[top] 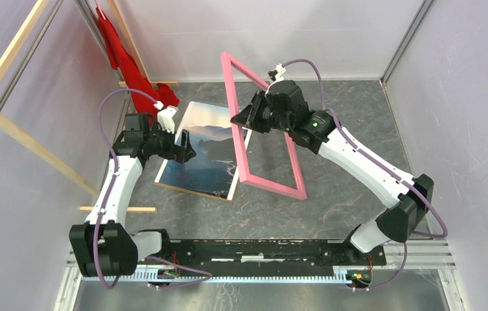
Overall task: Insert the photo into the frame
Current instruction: Turn over the photo frame at the center of the board.
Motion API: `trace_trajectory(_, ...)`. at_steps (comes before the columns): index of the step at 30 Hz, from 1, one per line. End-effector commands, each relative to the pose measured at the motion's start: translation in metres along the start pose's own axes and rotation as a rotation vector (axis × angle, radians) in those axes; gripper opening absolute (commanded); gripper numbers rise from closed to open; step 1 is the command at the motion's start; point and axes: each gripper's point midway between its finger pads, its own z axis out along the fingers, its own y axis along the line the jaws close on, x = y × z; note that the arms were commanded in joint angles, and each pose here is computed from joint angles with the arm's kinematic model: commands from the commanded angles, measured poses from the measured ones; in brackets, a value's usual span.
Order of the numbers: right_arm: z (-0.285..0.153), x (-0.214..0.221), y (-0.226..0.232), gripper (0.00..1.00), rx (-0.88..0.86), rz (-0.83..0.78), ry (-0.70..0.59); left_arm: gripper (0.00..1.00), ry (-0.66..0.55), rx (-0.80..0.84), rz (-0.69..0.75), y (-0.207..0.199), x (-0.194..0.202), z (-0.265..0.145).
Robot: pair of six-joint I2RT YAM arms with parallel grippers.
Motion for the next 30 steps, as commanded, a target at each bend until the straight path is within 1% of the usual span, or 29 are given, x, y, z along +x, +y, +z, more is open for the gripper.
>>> trace_trajectory(1,-0.048,-0.031,0.079,0.0,-0.331,0.11,-0.08,1.0,-0.078,0.041,0.0,-0.015,-0.026,-0.008)
trace_trajectory(6,-0.058,-0.027,0.083,0.0,-0.466,0.237,-0.051,1.0,-0.14,0.038,-0.001,-0.02,-0.046,-0.014)
trace_trajectory(8,-0.061,-0.027,0.083,0.0,-0.51,0.268,-0.046,1.0,-0.18,0.061,0.009,-0.033,-0.06,-0.014)
trace_trajectory(11,-0.061,-0.025,0.073,0.0,-0.512,0.295,-0.036,1.0,-0.241,0.063,0.016,-0.045,-0.081,-0.016)
trace_trajectory(17,-0.063,-0.028,0.045,0.0,-0.513,0.341,-0.047,1.0,-0.294,0.012,0.085,-0.07,-0.109,-0.001)
trace_trajectory(19,-0.06,-0.022,0.035,0.0,-0.522,0.364,-0.022,1.0,-0.313,0.019,0.066,-0.08,-0.121,0.004)
trace_trajectory(21,-0.058,-0.017,0.025,0.01,-0.521,0.379,0.003,1.0,-0.33,0.022,0.077,-0.092,-0.134,0.01)
trace_trajectory(26,-0.061,-0.022,0.009,0.34,-0.493,0.351,-0.003,1.0,-0.378,0.015,0.071,-0.112,-0.173,0.02)
trace_trajectory(30,-0.063,-0.031,-0.001,0.47,-0.445,0.297,0.002,1.0,-0.387,0.033,0.083,-0.128,-0.195,0.034)
